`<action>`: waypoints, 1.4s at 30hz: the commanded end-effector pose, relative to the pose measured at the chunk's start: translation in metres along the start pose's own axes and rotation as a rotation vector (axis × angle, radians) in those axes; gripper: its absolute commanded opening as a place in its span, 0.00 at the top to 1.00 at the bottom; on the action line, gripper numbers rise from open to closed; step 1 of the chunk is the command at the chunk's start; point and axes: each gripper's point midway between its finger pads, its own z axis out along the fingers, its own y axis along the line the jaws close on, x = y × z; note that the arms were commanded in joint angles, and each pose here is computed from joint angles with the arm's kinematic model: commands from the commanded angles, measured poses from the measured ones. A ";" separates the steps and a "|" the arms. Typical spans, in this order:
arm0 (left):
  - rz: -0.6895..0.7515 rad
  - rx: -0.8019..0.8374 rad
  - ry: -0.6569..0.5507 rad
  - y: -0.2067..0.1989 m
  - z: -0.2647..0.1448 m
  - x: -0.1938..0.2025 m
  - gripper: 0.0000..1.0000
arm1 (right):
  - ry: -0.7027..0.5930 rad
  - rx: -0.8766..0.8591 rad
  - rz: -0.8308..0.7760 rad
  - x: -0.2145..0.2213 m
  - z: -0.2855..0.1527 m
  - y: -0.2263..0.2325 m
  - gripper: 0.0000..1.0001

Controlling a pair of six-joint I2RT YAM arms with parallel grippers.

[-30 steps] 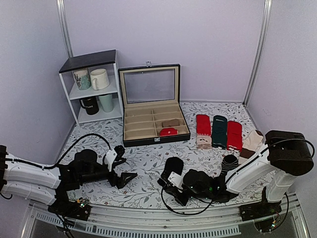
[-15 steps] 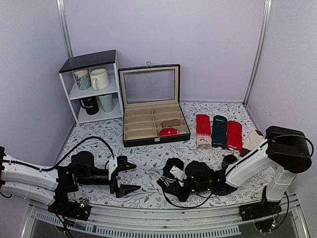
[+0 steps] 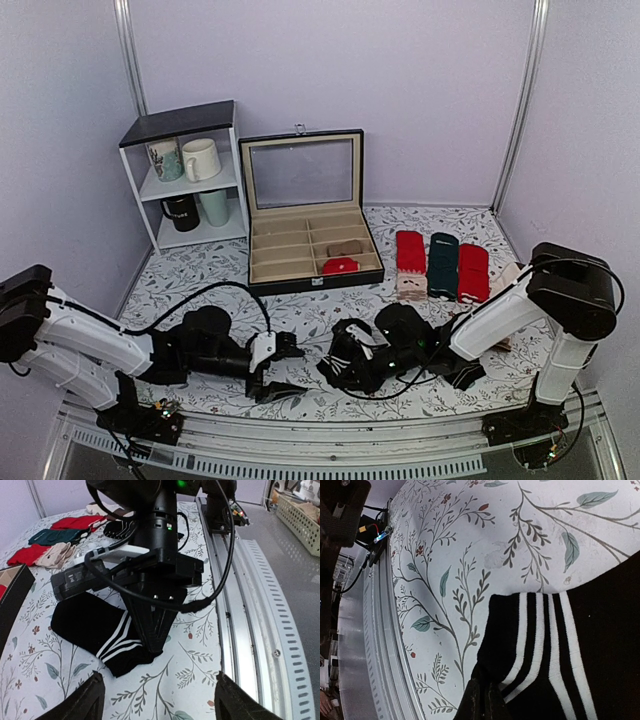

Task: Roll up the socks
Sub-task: Roll a pair of socks at the center of the board.

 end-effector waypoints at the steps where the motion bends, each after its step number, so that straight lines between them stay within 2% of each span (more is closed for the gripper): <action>1: 0.077 0.020 -0.031 -0.001 0.019 -0.015 0.24 | 0.326 0.154 0.215 0.098 -0.008 -0.046 1.00; 9: 0.112 0.082 0.006 -0.012 0.045 0.006 0.24 | 0.329 0.111 0.289 0.092 -0.015 -0.044 1.00; 21: 0.202 0.084 0.005 -0.010 0.072 0.003 0.23 | 0.354 0.047 0.328 0.093 -0.019 -0.042 1.00; 28: 0.192 0.168 0.073 -0.020 0.089 0.024 0.33 | 0.364 0.016 0.342 0.095 -0.021 -0.039 1.00; 35: 0.171 0.165 0.117 -0.018 0.099 0.041 0.40 | 0.358 -0.014 0.353 0.089 -0.022 -0.037 1.00; 42: 0.144 0.108 0.176 -0.007 0.104 0.055 0.41 | 0.348 -0.050 0.359 0.083 -0.026 -0.035 1.00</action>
